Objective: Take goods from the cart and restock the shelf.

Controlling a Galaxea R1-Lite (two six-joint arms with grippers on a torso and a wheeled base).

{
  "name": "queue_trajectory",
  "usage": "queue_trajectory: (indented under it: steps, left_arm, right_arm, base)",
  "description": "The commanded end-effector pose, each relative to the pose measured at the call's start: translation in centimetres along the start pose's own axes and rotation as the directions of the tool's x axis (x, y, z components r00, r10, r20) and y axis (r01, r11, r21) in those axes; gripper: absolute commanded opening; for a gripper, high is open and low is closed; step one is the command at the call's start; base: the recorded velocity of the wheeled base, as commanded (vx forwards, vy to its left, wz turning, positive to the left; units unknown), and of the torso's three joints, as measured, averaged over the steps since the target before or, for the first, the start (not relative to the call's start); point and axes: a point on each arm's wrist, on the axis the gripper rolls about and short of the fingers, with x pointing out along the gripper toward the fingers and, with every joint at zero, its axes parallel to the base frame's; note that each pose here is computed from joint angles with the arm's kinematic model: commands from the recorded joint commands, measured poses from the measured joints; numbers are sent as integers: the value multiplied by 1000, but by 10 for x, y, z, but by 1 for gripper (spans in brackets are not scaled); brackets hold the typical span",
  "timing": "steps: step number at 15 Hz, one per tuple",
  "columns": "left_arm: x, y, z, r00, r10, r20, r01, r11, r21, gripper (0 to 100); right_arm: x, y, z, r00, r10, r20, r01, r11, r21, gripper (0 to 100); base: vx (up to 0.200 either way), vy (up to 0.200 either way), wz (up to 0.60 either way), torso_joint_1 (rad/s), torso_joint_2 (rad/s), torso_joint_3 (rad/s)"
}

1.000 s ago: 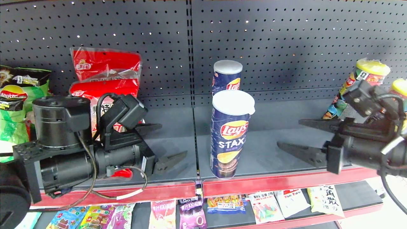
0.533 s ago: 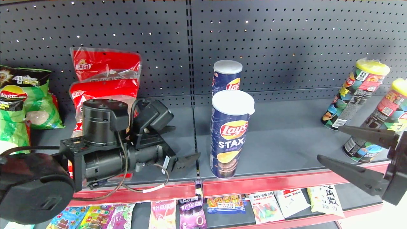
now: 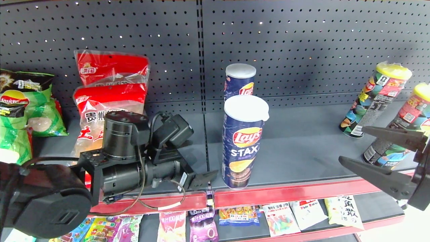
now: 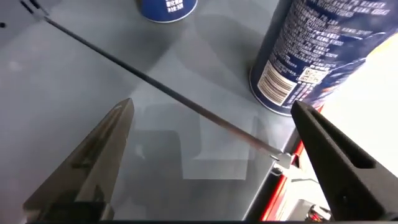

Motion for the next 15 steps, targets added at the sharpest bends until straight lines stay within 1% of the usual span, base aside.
queue_trajectory:
  steps: [1,2,4,7,8,10,11,15]
  left_arm:
    - [5,-3,-3,1000,-14,-15,14,1000,2,100]
    - [6,-5,-3,1000,-20,-16,20,1000,4,100]
    - [10,-4,-3,1000,-22,-15,22,1000,5,100]
    - [15,-3,1,1000,-21,-5,21,1000,8,100]
    - [17,-4,3,1000,-27,0,27,1000,10,100]
    - [20,-5,3,1000,-30,-1,30,999,11,100]
    - [20,-4,5,1000,-28,8,28,1000,13,100]
    - [19,-4,4,1000,-25,3,25,1000,10,100]
  right_arm:
    - [3,-1,0,1000,2,-7,-2,1000,2,100]
    - [3,-1,0,1000,2,-7,-2,1000,3,100]
    - [4,-1,-1,1000,1,-11,-1,1000,4,100]
    - [4,-1,0,1000,1,-11,-1,1000,7,100]
    - [4,-1,-1,1000,2,-15,-1,1000,14,100]
    - [6,-1,-1,1000,2,-18,-2,1000,15,100]
    - [6,-1,-1,1000,2,-21,-2,1000,16,100]
    - [7,-1,-2,1000,5,-25,-4,1000,18,100]
  base:
    - [0,0,0,0,0,0]
    - [0,0,0,0,0,0]
    - [0,0,0,0,0,0]
    - [0,0,0,0,0,0]
    - [0,0,0,0,0,0]
    - [0,0,0,0,0,0]
    - [0,0,0,0,0,0]
    - [0,0,0,0,0,0]
